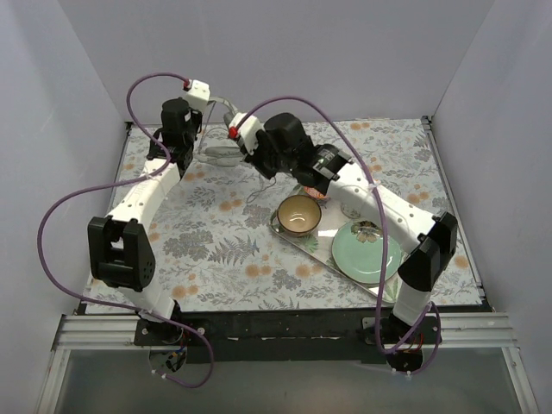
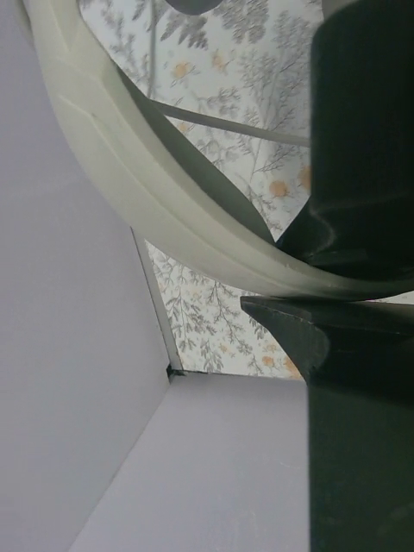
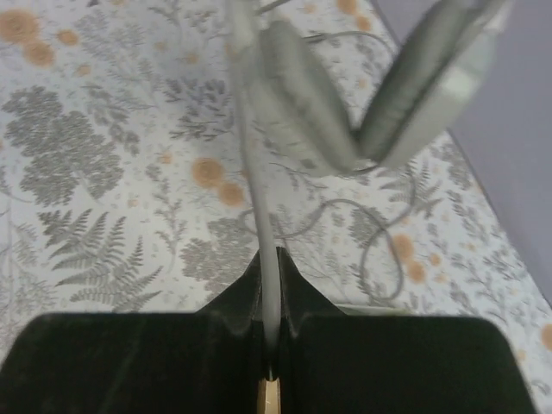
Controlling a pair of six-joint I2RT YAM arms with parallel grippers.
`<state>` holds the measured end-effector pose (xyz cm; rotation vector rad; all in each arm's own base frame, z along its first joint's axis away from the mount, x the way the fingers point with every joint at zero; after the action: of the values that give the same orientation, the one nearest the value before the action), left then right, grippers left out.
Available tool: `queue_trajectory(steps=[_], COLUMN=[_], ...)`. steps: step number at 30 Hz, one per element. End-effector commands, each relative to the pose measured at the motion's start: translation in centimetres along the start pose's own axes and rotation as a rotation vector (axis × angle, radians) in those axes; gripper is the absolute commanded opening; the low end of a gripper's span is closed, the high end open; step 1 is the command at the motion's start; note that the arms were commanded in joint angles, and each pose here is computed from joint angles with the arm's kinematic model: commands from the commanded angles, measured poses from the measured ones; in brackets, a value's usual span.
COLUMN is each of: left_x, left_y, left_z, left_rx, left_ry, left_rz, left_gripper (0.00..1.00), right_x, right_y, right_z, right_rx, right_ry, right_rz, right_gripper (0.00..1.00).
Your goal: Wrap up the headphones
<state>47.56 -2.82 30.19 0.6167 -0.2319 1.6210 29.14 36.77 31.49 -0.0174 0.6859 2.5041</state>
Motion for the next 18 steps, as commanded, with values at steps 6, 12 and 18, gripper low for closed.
queue_trajectory(steps=[6, 12, 18], left_x=[-1.4, -4.9, -5.0], left_y=[8.5, 13.1, 16.0], left_z=[-0.1, -0.5, 1.3], left_rx=[-0.151, -0.096, -0.077], left_ry=[-0.262, -0.304, -0.173], left_rz=[-0.254, -0.426, -0.535], left_gripper=[0.0, 0.0, 0.0], right_x=[-12.1, -15.4, -19.1], right_y=[5.0, 3.8, 2.4], right_z=[5.1, 6.8, 5.0], right_rx=[-0.15, -0.273, -0.325], right_ry=[-0.014, -0.023, -0.161], right_rz=[-0.277, -0.295, -0.261], right_gripper=[0.01, 0.01, 0.01])
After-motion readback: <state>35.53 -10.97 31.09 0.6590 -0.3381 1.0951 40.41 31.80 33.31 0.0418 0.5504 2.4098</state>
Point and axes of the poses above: each gripper's point midway between its finger pads, its own y axis back along the fingers, its own x axis along the line the jaws close on, z = x × y, the point moved 5 cm from there along y, back along the fingers, and after that the axes turned 6 degrees about -y, right-handed, at the moved point
